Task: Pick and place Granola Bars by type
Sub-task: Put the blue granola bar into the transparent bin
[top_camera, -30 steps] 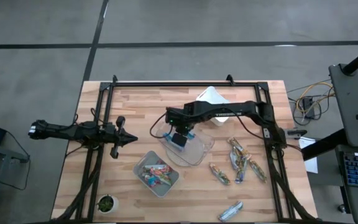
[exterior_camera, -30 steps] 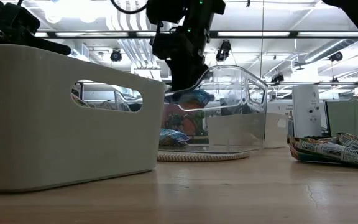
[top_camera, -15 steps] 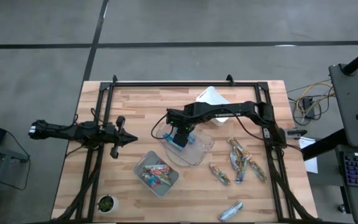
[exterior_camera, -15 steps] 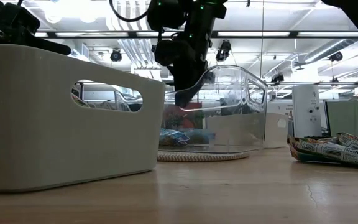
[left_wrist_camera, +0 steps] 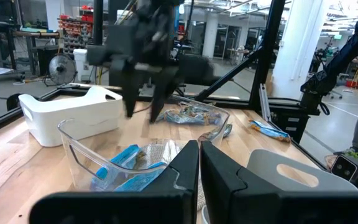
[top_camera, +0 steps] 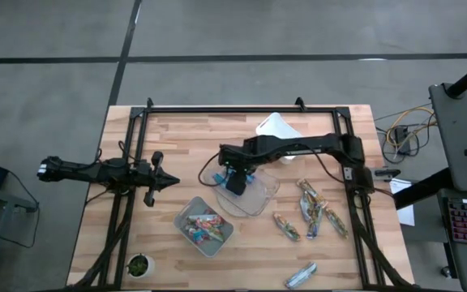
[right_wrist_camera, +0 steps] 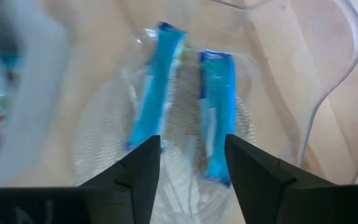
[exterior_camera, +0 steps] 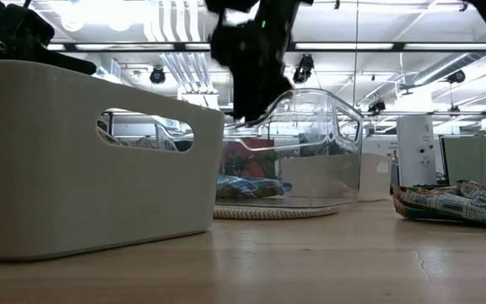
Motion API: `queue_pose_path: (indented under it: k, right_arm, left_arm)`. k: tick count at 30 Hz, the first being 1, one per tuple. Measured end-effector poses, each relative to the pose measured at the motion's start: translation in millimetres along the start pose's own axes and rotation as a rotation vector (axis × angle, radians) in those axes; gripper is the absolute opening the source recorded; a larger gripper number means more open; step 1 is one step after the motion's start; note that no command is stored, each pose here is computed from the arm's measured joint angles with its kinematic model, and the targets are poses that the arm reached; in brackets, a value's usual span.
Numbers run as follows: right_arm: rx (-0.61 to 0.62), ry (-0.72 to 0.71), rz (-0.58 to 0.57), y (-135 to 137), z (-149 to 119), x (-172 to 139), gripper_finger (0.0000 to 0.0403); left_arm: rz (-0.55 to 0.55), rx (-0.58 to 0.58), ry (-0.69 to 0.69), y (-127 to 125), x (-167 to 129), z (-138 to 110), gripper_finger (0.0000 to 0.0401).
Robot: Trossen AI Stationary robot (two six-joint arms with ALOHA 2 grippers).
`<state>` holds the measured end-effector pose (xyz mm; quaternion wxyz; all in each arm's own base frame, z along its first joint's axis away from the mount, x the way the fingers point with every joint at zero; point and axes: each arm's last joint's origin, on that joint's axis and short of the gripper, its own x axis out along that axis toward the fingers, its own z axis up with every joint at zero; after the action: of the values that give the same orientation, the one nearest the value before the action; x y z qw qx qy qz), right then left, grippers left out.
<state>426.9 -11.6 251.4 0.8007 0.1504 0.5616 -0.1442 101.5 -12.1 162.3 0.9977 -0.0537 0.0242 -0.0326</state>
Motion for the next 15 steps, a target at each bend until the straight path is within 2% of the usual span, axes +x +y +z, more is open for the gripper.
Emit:
queue_pose_path:
  k: [7,15]
  right_arm:
    - [-0.070,-0.056,0.054,24,-20,-50,0.0139]
    - [-0.181,-0.110,0.150,59,-65,-115,0.0116]
  left_arm:
    - [0.000,0.000,0.000,0,0,0,0.0000]
    - [0.000,0.000,0.000,0,0,0,0.0000]
